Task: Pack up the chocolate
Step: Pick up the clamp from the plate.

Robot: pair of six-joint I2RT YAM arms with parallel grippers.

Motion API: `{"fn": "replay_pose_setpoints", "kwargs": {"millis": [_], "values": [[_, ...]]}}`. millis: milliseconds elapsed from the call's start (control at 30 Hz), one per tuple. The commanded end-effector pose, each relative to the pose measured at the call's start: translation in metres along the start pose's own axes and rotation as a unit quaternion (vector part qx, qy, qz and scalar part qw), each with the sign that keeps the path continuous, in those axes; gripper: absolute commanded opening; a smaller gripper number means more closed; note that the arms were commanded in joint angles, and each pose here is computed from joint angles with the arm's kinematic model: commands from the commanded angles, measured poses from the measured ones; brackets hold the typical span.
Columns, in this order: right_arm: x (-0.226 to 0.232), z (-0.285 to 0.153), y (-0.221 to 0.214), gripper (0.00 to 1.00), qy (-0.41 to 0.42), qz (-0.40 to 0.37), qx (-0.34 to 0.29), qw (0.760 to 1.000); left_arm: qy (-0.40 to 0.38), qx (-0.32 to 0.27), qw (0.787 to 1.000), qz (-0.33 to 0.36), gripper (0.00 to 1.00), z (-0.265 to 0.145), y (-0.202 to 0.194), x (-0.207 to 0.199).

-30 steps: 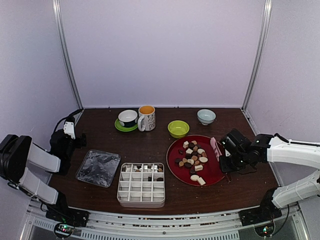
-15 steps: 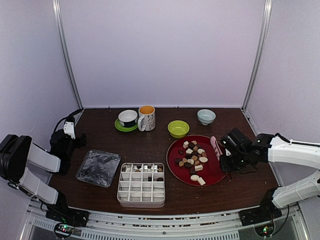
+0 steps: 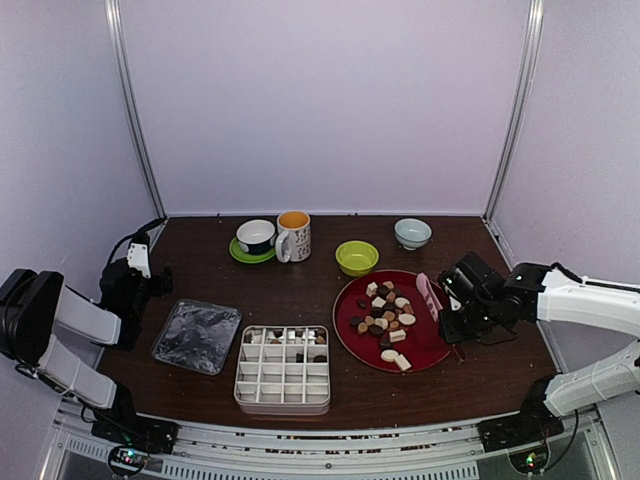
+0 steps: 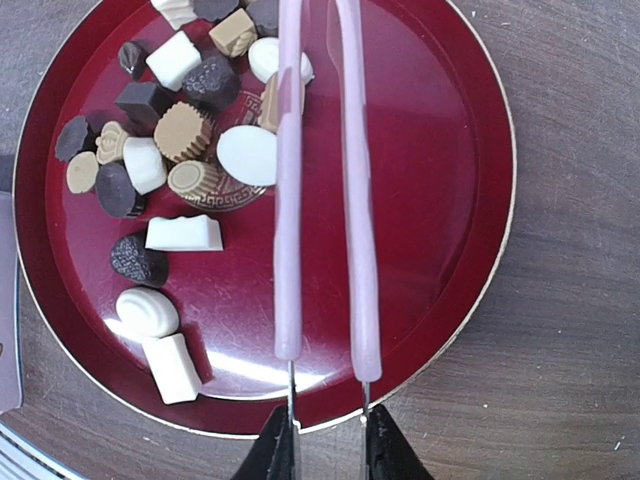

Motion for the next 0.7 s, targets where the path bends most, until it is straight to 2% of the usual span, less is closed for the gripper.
{"fn": "replay_pose_setpoints", "kwargs": {"millis": [0, 667], "values": [[0.0063, -0.0066, 0.0037, 0.24, 0.017, -0.006, -0.005, 1.0, 0.013, -0.019, 1.0, -0.005, 0.98, 0.003, 0.0112, 0.0068], [0.0066, -0.0142, -0.0002, 0.24, 0.026, -0.007, 0.005, 1.0, 0.013, -0.019, 1.0, -0.005, 0.98, 0.003, 0.0112, 0.0068]]}}
Point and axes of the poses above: each gripper's point midway between its finger pads, its own z axis out along the fingers, its own x axis along the line the jaws close on, y = z × x, the point moved 2 cm from there along -z, back along the fingers, and after that the axes turned 4 degrees about z, right-handed, at the moved point
